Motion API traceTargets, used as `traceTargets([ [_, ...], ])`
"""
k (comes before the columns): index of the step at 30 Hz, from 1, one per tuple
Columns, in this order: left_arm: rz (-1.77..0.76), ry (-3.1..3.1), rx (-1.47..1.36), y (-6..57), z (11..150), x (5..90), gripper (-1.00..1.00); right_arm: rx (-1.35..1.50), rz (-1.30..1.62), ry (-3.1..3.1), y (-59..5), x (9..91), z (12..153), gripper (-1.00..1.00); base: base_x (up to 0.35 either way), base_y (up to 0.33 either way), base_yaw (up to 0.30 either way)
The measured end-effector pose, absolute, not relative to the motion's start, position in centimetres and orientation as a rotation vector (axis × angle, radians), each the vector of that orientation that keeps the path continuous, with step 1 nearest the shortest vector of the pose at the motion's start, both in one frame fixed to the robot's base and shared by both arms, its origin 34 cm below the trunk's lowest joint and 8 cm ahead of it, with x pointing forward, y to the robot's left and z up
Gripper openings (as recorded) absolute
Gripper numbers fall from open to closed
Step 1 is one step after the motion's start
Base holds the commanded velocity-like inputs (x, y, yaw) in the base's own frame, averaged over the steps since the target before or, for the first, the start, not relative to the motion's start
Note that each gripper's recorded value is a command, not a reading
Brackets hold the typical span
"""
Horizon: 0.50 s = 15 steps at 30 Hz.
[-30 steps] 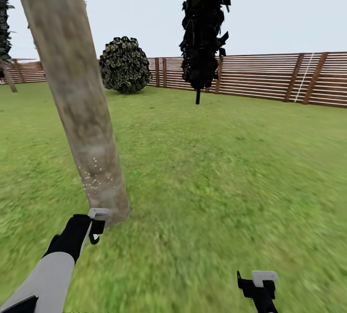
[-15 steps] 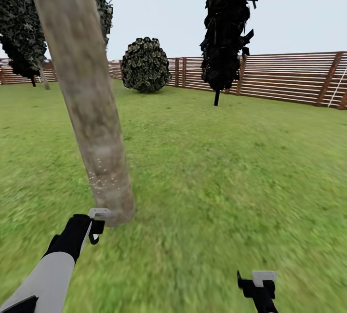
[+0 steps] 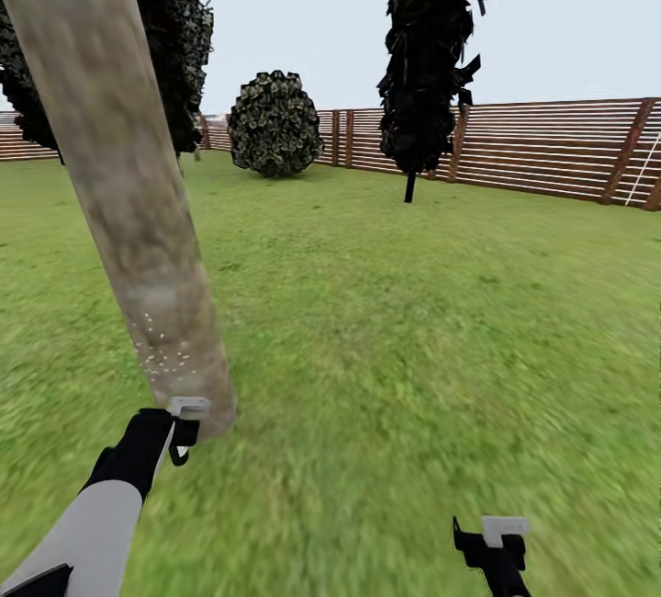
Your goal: In the garden, pick up the pesticide atomizer on the floor and spray pesticide onto both trees until each tree trunk is fully covered.
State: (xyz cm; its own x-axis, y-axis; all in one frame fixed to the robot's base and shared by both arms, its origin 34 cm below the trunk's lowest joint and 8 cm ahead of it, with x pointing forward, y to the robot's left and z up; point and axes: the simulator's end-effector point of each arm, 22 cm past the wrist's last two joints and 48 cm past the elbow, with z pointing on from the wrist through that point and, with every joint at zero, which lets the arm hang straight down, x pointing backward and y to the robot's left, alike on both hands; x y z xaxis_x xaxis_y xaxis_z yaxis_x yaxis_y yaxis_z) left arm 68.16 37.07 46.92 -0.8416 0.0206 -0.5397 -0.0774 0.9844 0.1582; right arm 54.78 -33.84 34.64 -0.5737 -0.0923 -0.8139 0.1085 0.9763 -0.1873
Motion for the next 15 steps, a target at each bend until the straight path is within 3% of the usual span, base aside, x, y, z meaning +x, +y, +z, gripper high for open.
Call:
traceTargets([
  [7, 0.232, 2.561, -0.038, 36.99, 46.91, 68.17, -1.00, 0.011, -0.266, 2.166, -33.74, 54.79, 34.63, 1.00, 0.089, -0.270, 0.072],
  [15, 0.231, 2.561, -0.038, 36.96, 46.90, 68.17, -1.00, 0.011, -0.264, 2.166, -33.64, 54.80, 34.62, 1.00, 0.089, -0.271, 0.252],
])
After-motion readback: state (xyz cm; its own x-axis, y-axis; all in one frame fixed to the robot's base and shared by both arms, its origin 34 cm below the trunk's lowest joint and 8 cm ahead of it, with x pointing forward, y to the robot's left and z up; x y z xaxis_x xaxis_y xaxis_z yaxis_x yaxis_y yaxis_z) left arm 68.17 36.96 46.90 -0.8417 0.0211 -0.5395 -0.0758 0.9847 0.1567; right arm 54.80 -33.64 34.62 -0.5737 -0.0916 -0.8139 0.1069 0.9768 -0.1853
